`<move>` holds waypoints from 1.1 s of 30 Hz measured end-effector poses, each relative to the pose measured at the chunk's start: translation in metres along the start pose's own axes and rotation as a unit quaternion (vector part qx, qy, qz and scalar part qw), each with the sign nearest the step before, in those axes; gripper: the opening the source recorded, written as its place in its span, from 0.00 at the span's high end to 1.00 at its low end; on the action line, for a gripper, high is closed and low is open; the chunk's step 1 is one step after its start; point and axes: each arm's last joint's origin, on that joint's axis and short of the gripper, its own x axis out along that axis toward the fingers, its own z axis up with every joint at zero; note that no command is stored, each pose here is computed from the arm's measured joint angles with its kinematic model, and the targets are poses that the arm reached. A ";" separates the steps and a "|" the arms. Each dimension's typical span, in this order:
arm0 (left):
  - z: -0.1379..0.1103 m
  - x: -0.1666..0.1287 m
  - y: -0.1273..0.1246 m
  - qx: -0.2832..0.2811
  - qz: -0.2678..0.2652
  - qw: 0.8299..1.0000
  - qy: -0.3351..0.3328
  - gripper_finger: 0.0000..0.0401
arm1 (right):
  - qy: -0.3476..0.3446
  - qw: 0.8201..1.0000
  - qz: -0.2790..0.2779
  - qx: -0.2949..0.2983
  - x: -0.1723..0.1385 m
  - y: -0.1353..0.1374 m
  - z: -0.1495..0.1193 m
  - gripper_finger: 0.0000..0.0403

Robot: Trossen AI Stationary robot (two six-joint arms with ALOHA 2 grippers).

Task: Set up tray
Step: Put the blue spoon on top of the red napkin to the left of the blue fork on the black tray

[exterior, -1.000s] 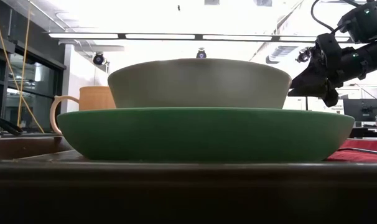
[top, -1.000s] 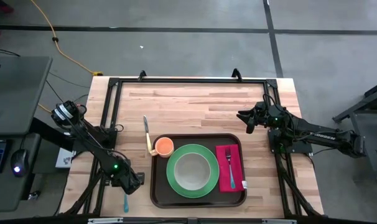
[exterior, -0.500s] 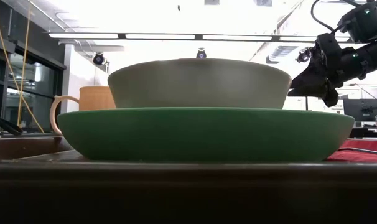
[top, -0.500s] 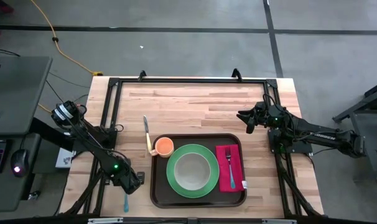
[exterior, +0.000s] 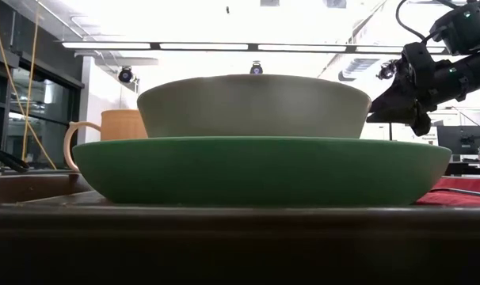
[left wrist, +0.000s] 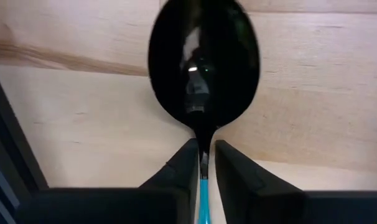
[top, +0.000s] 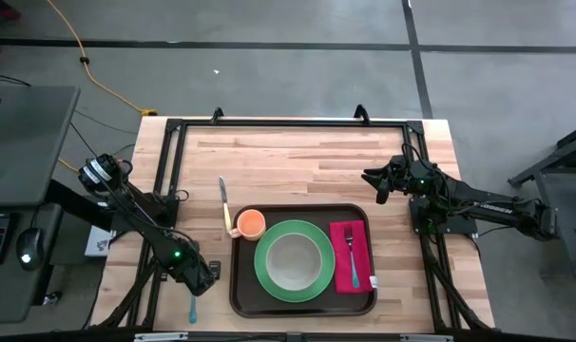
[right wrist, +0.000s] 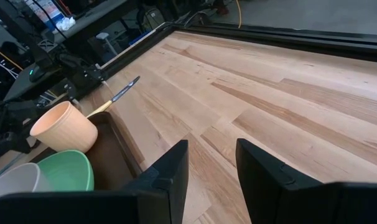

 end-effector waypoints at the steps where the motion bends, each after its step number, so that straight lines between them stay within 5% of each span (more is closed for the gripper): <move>1: 0.000 0.000 0.000 0.000 0.000 1.000 0.000 0.80 | 0.000 1.000 0.000 0.000 0.000 0.000 0.000 0.72; 10: 0.001 0.000 0.000 -0.002 -0.004 1.000 -0.008 0.92 | 0.000 1.000 0.000 0.000 0.000 0.000 0.000 0.72; 33: 0.003 -0.008 0.002 -0.016 -0.032 0.999 -0.012 0.92 | 0.000 1.000 0.000 0.000 0.000 0.000 0.000 0.72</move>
